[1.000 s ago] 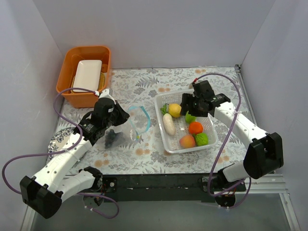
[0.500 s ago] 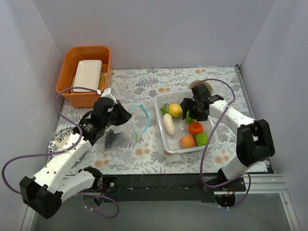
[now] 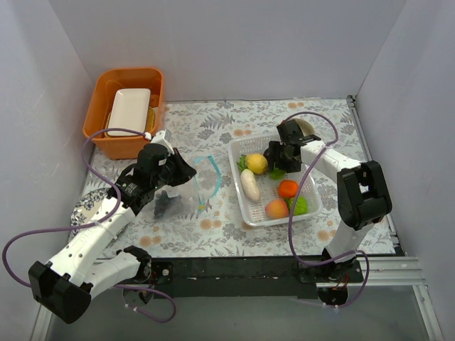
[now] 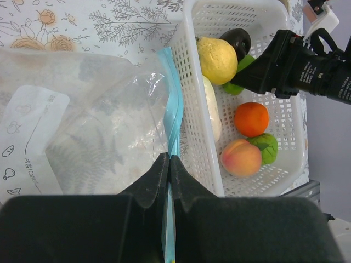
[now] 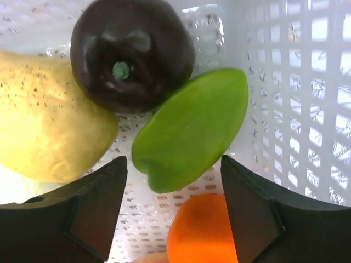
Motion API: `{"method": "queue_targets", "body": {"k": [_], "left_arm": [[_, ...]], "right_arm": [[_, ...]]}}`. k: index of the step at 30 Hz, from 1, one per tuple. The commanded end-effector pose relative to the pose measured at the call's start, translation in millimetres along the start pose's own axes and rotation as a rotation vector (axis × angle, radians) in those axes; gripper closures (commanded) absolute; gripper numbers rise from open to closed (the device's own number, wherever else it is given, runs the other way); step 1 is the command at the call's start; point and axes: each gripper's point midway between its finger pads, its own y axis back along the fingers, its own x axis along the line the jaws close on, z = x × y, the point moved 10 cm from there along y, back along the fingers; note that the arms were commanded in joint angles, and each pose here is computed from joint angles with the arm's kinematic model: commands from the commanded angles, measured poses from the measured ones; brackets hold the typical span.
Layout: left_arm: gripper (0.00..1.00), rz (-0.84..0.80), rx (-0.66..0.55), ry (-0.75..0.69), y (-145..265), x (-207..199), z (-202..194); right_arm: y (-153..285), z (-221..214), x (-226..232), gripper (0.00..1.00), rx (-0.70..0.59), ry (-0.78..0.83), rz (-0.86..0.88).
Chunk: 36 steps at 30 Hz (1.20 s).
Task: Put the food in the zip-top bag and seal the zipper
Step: Pick up the fake fruit from the bin.
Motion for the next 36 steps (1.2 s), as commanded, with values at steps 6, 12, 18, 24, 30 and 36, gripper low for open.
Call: {"method": "queue_targets", "body": {"k": [6, 12, 18, 24, 30, 36], "left_arm": [[1.00, -0.030, -0.001, -0.016, 4.7, -4.4, 4.6], [1.00, -0.029, 0.000, -0.026, 5.2, -4.0, 4.2], [1.00, -0.026, -0.004, -0.021, 5.9, -3.1, 3.8], [1.00, -0.022, -0.005, -0.019, 6.8, -0.3, 0.9], [1.00, -0.025, 0.003, -0.018, 4.3, 0.0, -0.3], [1.00, -0.038, 0.004, -0.023, 2.1, -2.7, 2.0]], "right_arm": [[-8.9, 5.1, -0.3, 0.48, -0.020, 0.018, 0.004], [-12.5, 1.5, 1.3, 0.17, -0.012, 0.009, 0.026], [-21.4, 3.7, 2.7, 0.40, 0.015, 0.018, 0.020], [-11.6, -0.3, 2.1, 0.57, -0.009, 0.019, 0.051], [6.7, -2.8, 4.6, 0.68, -0.039, 0.029, 0.105], [26.8, -4.4, 5.0, 0.68, -0.074, 0.025, 0.137]]}}
